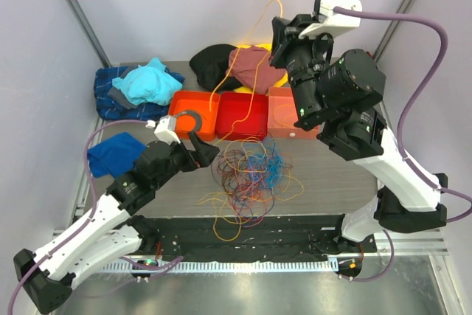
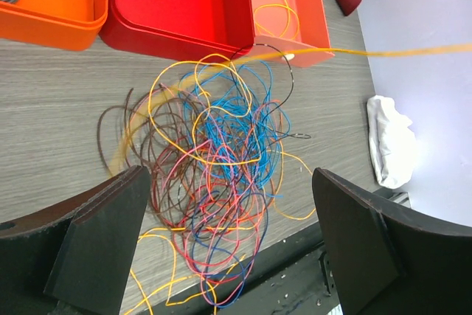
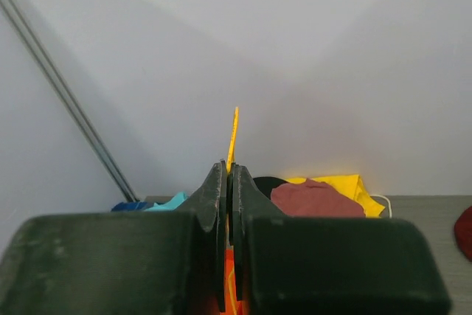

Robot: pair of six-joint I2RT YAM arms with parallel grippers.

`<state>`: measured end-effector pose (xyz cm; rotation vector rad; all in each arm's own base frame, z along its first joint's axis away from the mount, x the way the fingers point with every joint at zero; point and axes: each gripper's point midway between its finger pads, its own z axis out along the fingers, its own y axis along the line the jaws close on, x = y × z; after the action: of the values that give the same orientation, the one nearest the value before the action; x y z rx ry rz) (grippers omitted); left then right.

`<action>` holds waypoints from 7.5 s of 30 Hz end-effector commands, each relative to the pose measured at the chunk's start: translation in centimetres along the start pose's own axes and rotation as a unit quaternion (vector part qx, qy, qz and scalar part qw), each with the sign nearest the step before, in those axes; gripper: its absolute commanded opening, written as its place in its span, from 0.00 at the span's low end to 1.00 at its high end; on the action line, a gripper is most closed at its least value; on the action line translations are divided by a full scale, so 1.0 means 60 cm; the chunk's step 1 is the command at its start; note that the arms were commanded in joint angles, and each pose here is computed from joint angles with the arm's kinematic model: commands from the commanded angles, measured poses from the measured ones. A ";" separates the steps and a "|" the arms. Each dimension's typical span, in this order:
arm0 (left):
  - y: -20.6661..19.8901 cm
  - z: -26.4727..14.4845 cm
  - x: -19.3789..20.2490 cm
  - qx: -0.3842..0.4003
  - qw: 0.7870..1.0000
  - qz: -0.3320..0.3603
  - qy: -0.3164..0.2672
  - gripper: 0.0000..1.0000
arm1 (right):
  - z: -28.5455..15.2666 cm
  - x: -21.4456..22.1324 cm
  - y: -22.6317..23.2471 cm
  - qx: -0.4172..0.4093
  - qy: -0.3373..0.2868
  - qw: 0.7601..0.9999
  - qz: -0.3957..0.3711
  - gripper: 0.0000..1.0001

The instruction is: Untangle the cables

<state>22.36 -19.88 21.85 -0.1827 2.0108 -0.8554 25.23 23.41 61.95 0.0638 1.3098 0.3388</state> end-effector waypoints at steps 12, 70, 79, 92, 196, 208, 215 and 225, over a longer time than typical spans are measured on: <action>0.040 -0.060 -0.001 -0.017 0.999 0.002 -0.032 0.98 | 0.177 -0.046 -0.160 0.120 -0.085 0.986 0.078 0.01; 0.051 -0.016 0.042 -0.027 1.000 0.001 0.016 0.99 | 0.227 -0.008 -0.294 0.157 -0.090 0.980 0.087 0.01; 0.051 -0.012 0.049 -0.025 0.999 -0.002 0.023 0.99 | 0.224 0.037 -0.321 0.189 -0.074 0.978 0.050 0.01; 0.059 -0.004 0.070 -0.026 0.999 -0.004 0.042 0.99 | 0.183 0.334 -0.378 0.225 0.064 0.971 0.057 0.01; 0.112 0.010 0.049 -0.155 0.987 0.028 0.043 0.95 | -0.323 0.757 -0.034 -0.183 0.454 0.872 0.032 0.42; 0.118 -0.009 0.055 -0.143 0.989 0.000 0.029 0.95 | -0.426 0.808 0.064 -0.257 0.480 0.837 -0.054 0.41; 0.119 -0.016 0.059 -0.139 0.990 -0.003 0.032 0.95 | -0.414 0.857 0.059 -0.228 0.482 0.839 -0.113 0.41; 0.126 -0.020 0.064 -0.140 0.990 -0.007 0.030 0.95 | -0.400 0.886 0.038 -0.183 0.479 0.844 -0.157 0.22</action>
<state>20.76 -15.50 14.96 -0.3102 2.1895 -0.5906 11.87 36.34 4.28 -0.8180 2.2340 0.3657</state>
